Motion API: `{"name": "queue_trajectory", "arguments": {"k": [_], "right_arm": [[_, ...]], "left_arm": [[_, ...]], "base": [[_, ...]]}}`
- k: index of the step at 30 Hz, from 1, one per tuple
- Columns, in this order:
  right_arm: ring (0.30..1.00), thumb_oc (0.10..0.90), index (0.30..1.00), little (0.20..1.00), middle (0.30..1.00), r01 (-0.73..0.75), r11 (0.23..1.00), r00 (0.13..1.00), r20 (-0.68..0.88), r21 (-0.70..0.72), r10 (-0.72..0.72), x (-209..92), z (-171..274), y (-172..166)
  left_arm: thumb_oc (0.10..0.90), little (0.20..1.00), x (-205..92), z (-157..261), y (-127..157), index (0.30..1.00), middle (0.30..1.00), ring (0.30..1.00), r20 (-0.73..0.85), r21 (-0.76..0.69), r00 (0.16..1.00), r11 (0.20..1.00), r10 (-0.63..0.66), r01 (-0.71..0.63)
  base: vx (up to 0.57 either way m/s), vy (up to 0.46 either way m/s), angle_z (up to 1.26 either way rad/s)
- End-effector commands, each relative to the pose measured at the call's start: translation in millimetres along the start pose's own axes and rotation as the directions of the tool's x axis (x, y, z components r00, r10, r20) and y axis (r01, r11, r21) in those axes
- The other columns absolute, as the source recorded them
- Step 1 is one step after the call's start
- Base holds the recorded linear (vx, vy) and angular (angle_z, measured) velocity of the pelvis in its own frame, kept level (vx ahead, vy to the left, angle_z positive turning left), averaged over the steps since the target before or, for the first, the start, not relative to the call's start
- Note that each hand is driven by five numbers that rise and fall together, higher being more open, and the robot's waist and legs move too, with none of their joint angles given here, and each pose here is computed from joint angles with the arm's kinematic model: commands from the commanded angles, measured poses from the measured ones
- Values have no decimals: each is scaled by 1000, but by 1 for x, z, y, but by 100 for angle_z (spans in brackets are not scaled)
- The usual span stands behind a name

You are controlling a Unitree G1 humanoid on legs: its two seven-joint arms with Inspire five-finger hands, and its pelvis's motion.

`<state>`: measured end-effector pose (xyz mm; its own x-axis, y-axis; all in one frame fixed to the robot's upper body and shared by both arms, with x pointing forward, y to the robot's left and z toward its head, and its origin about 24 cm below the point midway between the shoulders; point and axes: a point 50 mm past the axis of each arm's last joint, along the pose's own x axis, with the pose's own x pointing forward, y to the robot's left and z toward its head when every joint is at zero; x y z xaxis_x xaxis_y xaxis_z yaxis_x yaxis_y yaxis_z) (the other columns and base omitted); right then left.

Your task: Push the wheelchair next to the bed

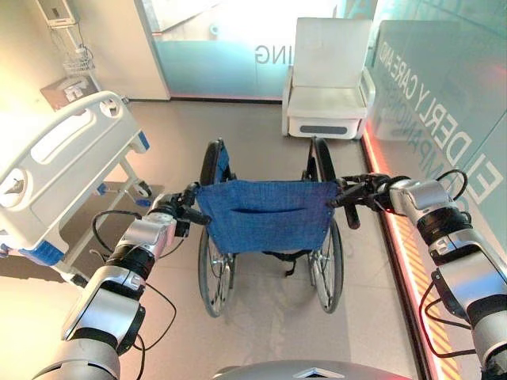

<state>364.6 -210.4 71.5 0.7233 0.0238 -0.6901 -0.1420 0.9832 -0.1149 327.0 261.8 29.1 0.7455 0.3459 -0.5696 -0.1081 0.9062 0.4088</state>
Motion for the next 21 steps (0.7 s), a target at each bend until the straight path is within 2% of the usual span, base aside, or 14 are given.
{"name": "queue_trajectory", "arguments": {"k": [1,3,5,7,9,10,14,15,17,18,19,21], "right_arm": [[900,800,900,900,900,-118,939,935,-282,324,215,22,-78,60],[900,800,900,900,900,-113,932,931,-292,344,220,23,-86,68],[900,800,900,900,900,-109,959,934,-304,261,189,24,-94,66],[900,800,900,900,900,-87,992,942,-316,87,110,25,-102,56],[900,800,900,900,900,-83,994,941,-334,-73,54,25,-104,45],[900,800,900,900,900,-85,991,939,-341,-107,44,24,-104,43],[900,800,900,900,900,-87,939,936,-349,-333,-37,23,-90,32],[900,800,900,900,900,-88,939,936,-349,-333,-36,23,-89,32],[900,800,900,900,900,-47,886,944,-309,-461,-111,21,-72,26],[900,800,900,900,900,-41,877,945,-302,-480,-121,21,-70,25],[900,800,900,900,900,1,812,948,-258,-583,-187,19,-56,21],[900,800,900,900,900,30,767,946,-229,-641,-228,17,-46,19]], "left_arm": [[800,900,4,-9,11,900,900,900,-22,-24,997,997,78,-78],[800,900,4,-12,10,900,900,900,-19,-24,997,997,80,-80],[800,900,4,-14,10,900,900,900,-13,-28,997,996,81,-81],[800,900,3,-14,10,900,900,900,2,-27,996,996,85,-85],[800,900,2,-14,10,900,900,900,20,-20,996,996,87,-87],[800,900,2,-13,9,900,900,900,25,-15,996,996,88,-88],[800,900,0,0,8,900,900,900,90,43,991,994,101,-105],[800,900,0,0,8,900,900,900,90,43,991,994,101,-105],[800,900,-1,8,9,900,900,900,125,89,986,989,110,-121],[800,900,-1,8,9,900,900,900,128,93,986,988,110,-122],[800,900,-1,11,9,900,900,900,142,114,984,986,105,-121],[800,900,-1,12,7,900,900,900,146,122,984,985,102,-120]], "base": [[0,0,0],[0,0,0],[0,0,0],[0,0,0],[0,0,0],[0,0,0],[0,0,0],[0,0,0],[0,0,0],[0,0,0],[0,0,0],[0,0,0]]}}
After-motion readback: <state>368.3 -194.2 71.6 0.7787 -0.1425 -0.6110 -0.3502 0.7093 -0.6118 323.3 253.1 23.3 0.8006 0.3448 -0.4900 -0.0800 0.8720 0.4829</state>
